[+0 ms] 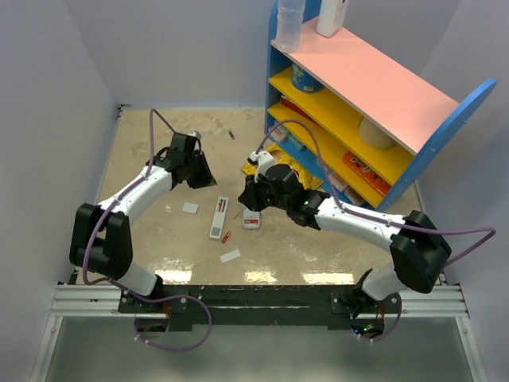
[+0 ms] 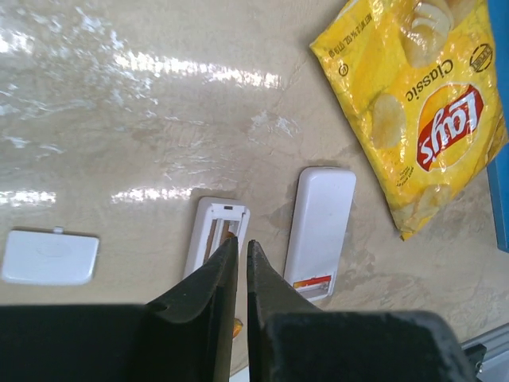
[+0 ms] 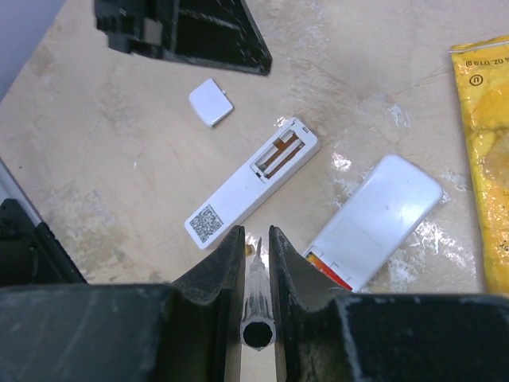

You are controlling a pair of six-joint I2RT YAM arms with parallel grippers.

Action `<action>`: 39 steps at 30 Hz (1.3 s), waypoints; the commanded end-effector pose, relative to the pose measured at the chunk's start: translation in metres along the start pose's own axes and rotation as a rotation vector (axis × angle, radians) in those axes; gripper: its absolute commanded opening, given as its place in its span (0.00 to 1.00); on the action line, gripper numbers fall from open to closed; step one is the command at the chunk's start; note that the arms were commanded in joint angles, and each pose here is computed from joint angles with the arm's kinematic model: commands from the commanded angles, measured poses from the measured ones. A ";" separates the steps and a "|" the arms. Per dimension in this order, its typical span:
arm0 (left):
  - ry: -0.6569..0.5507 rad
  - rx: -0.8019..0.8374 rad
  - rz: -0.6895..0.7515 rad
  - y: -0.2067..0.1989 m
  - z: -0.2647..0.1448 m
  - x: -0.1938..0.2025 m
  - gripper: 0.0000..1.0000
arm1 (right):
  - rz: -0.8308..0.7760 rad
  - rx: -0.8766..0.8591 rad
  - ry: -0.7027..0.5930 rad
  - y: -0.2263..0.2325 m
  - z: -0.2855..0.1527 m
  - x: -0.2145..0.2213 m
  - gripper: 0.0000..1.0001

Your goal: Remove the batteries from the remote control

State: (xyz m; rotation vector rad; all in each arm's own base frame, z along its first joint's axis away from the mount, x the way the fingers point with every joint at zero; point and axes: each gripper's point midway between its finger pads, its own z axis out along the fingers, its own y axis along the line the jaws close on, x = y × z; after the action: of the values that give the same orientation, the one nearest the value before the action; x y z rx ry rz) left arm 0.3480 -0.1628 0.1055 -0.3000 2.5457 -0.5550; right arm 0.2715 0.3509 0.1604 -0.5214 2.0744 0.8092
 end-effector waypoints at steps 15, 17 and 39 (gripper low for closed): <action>-0.071 0.070 0.048 -0.008 -0.024 -0.016 0.14 | -0.085 0.209 0.013 -0.008 0.027 0.012 0.00; -0.059 0.075 0.050 -0.007 -0.021 -0.013 0.14 | -0.093 0.251 0.028 -0.016 0.025 0.017 0.00; 0.004 0.081 0.145 -0.033 0.005 0.017 0.15 | -0.096 0.446 0.049 -0.069 -0.032 0.022 0.00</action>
State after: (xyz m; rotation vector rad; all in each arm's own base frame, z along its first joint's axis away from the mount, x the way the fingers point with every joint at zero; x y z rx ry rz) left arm 0.3372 -0.1820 0.1106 -0.1652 2.5248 -0.6105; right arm 0.2731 0.3019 0.1275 -0.4504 2.1850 0.3347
